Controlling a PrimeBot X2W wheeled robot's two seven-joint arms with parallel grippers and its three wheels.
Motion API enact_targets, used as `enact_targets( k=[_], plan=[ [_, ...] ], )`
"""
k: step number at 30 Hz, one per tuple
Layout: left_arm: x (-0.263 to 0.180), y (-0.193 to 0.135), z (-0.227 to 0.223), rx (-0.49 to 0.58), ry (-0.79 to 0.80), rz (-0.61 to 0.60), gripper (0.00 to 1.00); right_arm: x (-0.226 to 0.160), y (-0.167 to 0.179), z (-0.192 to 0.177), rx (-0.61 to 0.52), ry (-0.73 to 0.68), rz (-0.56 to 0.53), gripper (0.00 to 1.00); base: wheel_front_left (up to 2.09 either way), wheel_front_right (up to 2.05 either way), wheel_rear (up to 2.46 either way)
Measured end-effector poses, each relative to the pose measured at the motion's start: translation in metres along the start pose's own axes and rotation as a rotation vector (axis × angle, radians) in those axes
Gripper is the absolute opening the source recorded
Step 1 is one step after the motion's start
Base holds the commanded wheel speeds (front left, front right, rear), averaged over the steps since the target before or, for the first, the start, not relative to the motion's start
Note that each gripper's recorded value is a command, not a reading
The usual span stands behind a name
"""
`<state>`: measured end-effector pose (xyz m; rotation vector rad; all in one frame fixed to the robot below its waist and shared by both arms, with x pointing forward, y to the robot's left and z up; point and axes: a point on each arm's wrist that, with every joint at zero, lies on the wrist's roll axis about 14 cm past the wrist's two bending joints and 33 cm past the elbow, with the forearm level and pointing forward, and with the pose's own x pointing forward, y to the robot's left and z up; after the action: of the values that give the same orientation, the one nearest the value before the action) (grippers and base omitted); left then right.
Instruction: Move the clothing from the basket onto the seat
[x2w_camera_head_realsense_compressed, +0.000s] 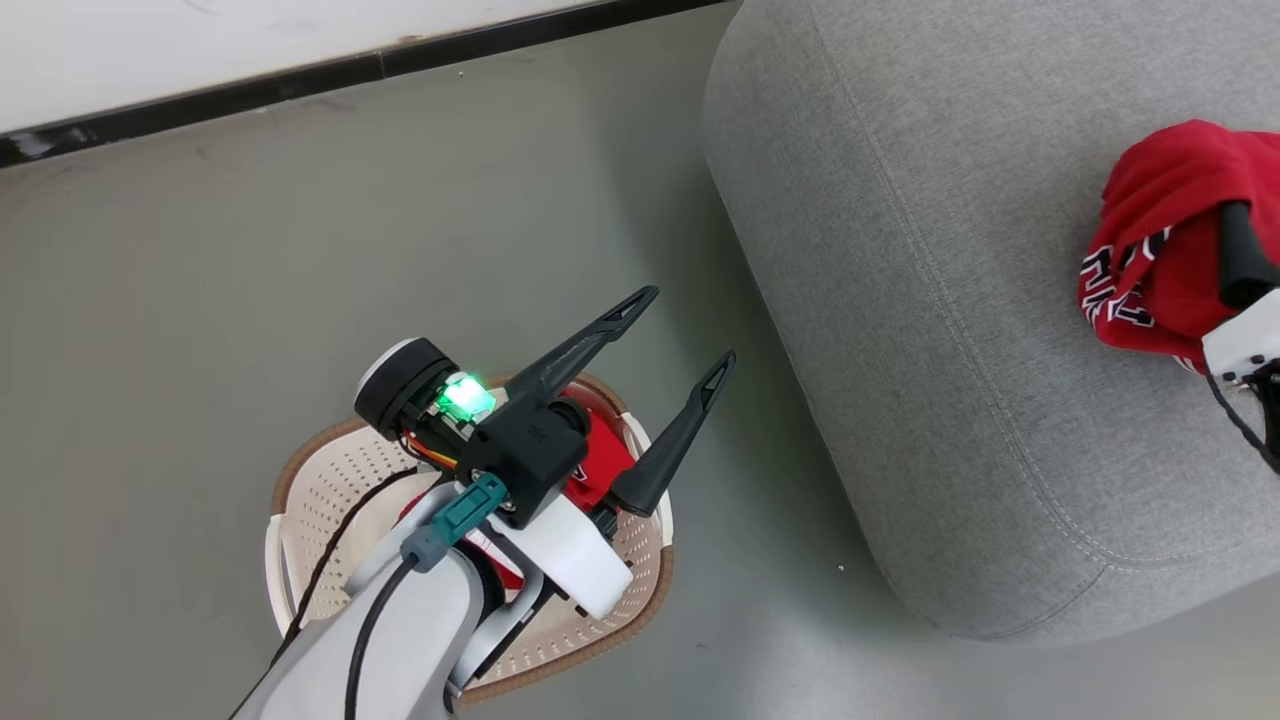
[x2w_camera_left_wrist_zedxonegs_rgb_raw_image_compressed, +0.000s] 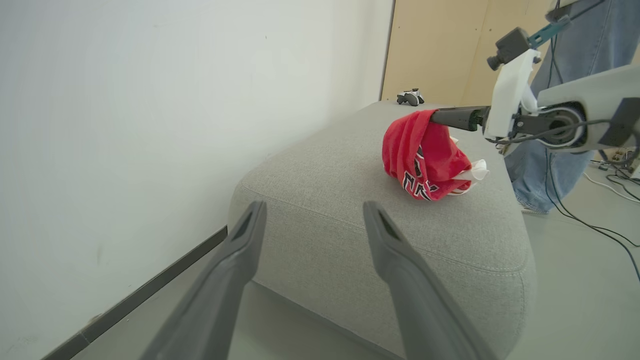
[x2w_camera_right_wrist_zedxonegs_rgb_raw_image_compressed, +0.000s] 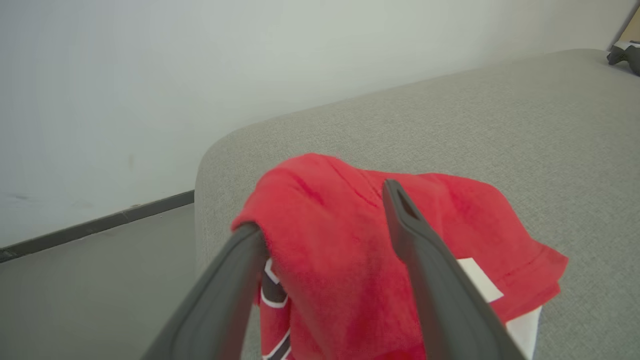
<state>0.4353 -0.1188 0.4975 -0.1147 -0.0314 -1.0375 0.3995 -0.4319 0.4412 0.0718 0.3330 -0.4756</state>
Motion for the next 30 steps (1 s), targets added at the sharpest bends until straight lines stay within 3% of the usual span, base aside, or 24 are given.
enact_targets(
  k=[18, 30],
  plan=[
    [-0.01, -0.001, 0.013, 0.017, -0.033, 0.045, 1.0, -0.022, 0.017, 0.039, -0.056, -0.144, 0.117, 1.0, 0.0, 0.0, 0.0],
    [-0.038, 0.021, 0.024, 0.022, -0.056, 0.21, 1.0, -0.034, 0.083, 0.084, -0.048, -0.302, 0.302, 1.0, 0.0, 0.0, 0.0]
  ],
)
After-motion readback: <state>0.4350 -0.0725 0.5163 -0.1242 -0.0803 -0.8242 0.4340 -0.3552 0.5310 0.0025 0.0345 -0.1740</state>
